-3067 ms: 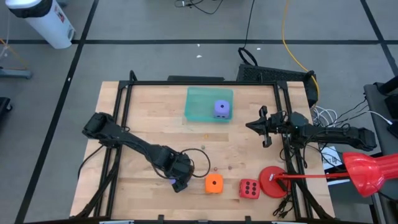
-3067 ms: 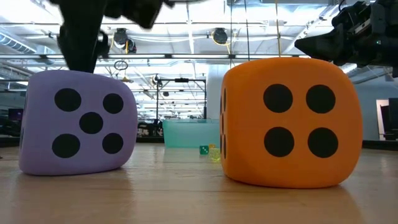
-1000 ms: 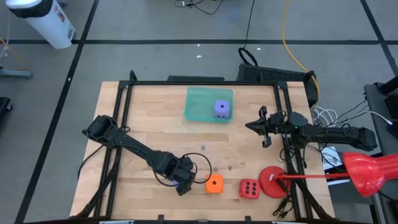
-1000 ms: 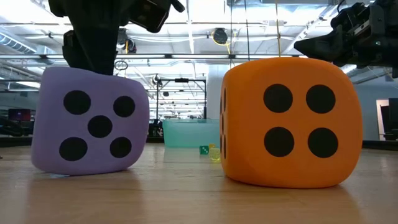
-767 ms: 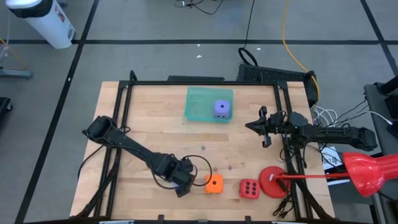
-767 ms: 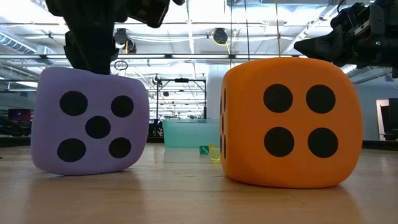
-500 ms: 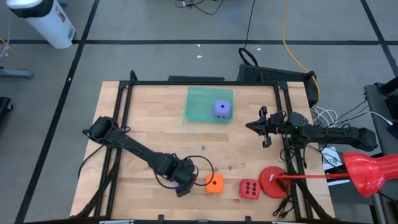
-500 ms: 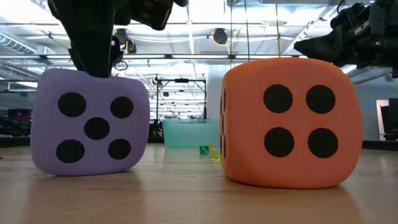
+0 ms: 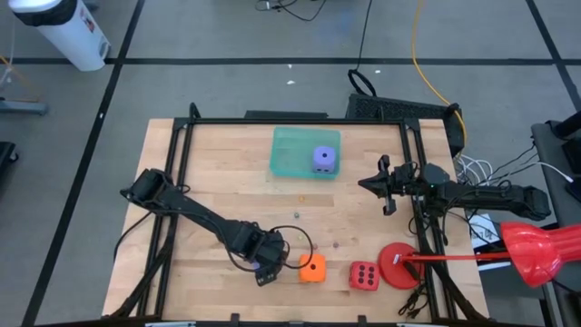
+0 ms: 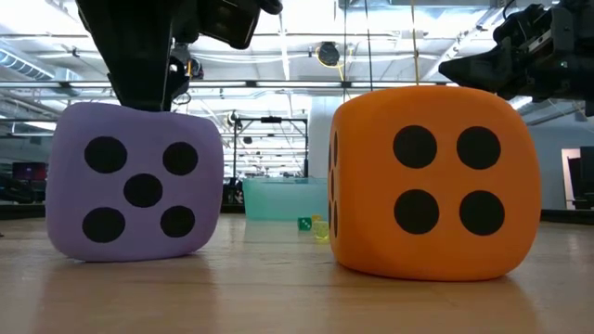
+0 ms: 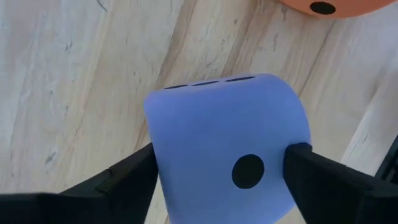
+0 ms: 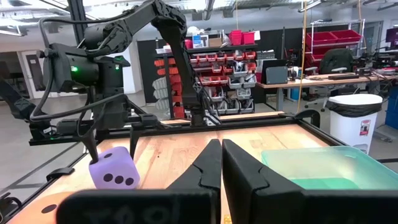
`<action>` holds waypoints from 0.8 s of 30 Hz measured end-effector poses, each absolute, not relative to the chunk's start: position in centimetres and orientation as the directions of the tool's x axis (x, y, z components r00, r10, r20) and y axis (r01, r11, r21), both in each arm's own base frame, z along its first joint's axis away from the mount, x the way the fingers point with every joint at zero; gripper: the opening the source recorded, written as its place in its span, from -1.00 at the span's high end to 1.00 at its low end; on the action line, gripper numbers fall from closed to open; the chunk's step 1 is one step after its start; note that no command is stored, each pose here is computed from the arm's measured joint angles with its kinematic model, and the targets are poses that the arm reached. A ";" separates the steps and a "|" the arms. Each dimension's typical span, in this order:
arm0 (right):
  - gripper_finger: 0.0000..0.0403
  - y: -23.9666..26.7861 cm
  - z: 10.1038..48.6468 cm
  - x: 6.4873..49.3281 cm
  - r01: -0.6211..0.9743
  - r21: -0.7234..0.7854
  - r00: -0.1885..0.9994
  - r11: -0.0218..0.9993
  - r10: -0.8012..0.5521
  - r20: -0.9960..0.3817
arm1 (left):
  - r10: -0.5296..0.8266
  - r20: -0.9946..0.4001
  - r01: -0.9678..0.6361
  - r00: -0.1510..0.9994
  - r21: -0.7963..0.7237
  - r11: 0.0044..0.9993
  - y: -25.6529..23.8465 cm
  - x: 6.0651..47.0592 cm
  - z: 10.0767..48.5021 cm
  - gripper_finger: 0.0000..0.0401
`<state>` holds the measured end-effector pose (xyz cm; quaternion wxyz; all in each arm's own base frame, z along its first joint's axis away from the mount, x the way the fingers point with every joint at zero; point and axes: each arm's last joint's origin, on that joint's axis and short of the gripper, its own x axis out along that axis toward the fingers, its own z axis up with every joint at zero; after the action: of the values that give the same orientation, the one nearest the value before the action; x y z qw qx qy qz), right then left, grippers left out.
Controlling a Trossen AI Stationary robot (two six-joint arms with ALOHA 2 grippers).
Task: Pick & Place Dice
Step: Put the large purple dice into the blue transparent bin
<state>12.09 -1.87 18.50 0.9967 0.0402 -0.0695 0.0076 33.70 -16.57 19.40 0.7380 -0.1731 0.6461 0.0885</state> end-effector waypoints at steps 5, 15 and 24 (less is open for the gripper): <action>0.98 -1.9 18.5 12.1 -0.020 0.080 0.990 0.997 0.009 0.140 | -0.102 -0.955 -0.303 0.277 -0.188 0.934 -16.4 33.1 22.3 -0.95; 0.98 -1.9 18.5 12.1 -0.021 0.080 0.990 0.997 0.009 0.140 | -0.091 -0.931 -0.204 0.353 -0.172 0.964 -17.0 32.3 24.2 -0.93; 0.98 -1.9 18.5 12.1 -0.021 0.081 0.990 0.997 0.009 0.140 | -0.015 -0.925 0.072 0.379 0.013 0.997 -19.1 31.3 23.7 -0.99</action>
<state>12.09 -1.87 18.51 0.9967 0.0410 -0.0697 0.0075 31.26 -19.11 23.70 0.8300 0.0255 0.5565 -0.0261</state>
